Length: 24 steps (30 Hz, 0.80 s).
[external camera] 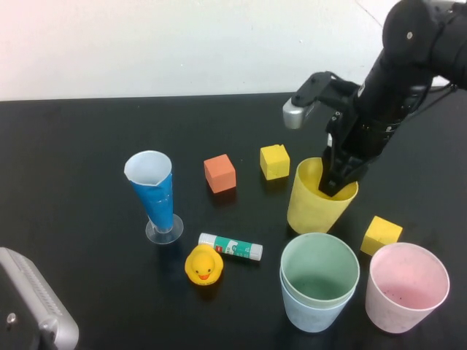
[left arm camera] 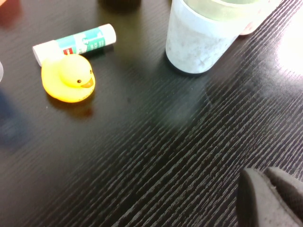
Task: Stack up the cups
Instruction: Pick up the yellow cup, then place the yellow cup on the pink cup
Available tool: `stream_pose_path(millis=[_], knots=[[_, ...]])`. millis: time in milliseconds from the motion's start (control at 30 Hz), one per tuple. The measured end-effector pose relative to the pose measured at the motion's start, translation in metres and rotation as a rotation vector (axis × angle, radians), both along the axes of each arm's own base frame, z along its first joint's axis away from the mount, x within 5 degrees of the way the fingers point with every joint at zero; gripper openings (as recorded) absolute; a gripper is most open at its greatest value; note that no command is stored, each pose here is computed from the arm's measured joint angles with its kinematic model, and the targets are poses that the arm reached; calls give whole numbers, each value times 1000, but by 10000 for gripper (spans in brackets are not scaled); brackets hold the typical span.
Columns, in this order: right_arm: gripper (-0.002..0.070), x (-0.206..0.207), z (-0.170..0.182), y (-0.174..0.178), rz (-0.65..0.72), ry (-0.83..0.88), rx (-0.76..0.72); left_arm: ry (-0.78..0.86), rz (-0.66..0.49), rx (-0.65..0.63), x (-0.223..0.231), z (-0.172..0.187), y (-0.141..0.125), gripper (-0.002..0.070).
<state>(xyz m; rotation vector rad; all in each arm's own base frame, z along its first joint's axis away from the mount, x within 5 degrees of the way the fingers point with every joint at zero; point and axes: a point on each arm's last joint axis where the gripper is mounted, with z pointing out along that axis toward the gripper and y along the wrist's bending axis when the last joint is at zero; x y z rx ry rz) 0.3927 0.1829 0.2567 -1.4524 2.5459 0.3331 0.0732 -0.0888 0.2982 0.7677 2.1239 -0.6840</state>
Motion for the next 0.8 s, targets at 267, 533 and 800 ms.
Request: stream_pose_path(millis=[267, 533, 800], knots=[[24, -2, 53, -4, -23, -153, 26, 8, 8, -9, 0, 0, 0, 2], [22, -88, 177, -45, -107, -433, 106, 23, 5, 2, -1, -1, 0, 2], [22, -181, 153, -81, -102, -336, 80, 16, 11, -9, 0, 0, 0, 2]])
